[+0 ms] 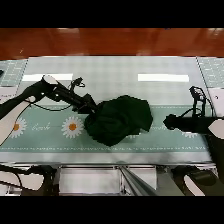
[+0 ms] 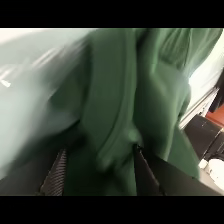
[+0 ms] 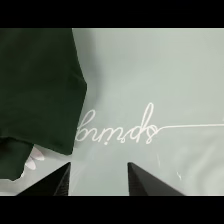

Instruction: Fold the shirts.

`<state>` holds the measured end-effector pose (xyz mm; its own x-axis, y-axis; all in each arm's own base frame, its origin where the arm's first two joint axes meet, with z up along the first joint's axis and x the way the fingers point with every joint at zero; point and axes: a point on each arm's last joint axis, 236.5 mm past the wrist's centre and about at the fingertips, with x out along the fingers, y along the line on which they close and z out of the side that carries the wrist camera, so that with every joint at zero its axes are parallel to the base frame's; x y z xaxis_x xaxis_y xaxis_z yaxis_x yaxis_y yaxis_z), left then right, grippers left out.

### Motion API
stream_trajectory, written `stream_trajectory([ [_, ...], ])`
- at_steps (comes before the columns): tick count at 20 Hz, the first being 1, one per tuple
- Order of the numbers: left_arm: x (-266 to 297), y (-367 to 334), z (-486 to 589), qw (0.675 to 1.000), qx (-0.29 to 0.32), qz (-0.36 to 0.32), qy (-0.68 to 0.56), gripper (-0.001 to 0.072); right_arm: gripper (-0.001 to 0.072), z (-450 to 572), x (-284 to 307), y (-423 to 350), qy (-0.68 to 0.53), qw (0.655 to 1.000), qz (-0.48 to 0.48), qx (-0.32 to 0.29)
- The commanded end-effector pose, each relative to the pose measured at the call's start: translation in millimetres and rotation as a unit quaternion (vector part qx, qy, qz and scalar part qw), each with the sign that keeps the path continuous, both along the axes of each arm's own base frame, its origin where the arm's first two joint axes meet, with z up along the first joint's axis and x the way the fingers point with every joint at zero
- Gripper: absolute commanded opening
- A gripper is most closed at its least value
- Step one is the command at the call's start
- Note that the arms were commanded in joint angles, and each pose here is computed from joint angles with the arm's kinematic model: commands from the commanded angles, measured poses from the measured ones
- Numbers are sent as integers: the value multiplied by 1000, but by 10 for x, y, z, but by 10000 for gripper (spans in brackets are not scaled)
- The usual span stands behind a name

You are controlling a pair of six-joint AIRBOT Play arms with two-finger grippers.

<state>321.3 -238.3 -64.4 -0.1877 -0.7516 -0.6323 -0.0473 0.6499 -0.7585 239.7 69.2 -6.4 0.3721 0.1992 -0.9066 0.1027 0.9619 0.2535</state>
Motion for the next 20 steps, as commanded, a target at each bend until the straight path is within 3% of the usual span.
stream_trajectory([
  [1,127,-310,-27,1000,-12,-10,-23,491,405,-35,-57,45,13,1000,1,10],
  [2,123,-348,8,999,-14,-19,-28,285,405,-90,-114,124,24,999,7,26],
  [3,100,-375,66,998,-25,-45,-47,24,405,-176,-192,244,40,998,20,49],
  [5,56,-368,171,994,-42,-80,-62,22,405,-336,-395,595,81,988,49,123],
  [8,85,-310,198,994,-44,-75,-61,21,405,-371,-350,972,88,970,31,224],
  [20,94,-301,200,994,-44,-74,-61,21,405,-769,-271,1605,130,953,8,273],
])
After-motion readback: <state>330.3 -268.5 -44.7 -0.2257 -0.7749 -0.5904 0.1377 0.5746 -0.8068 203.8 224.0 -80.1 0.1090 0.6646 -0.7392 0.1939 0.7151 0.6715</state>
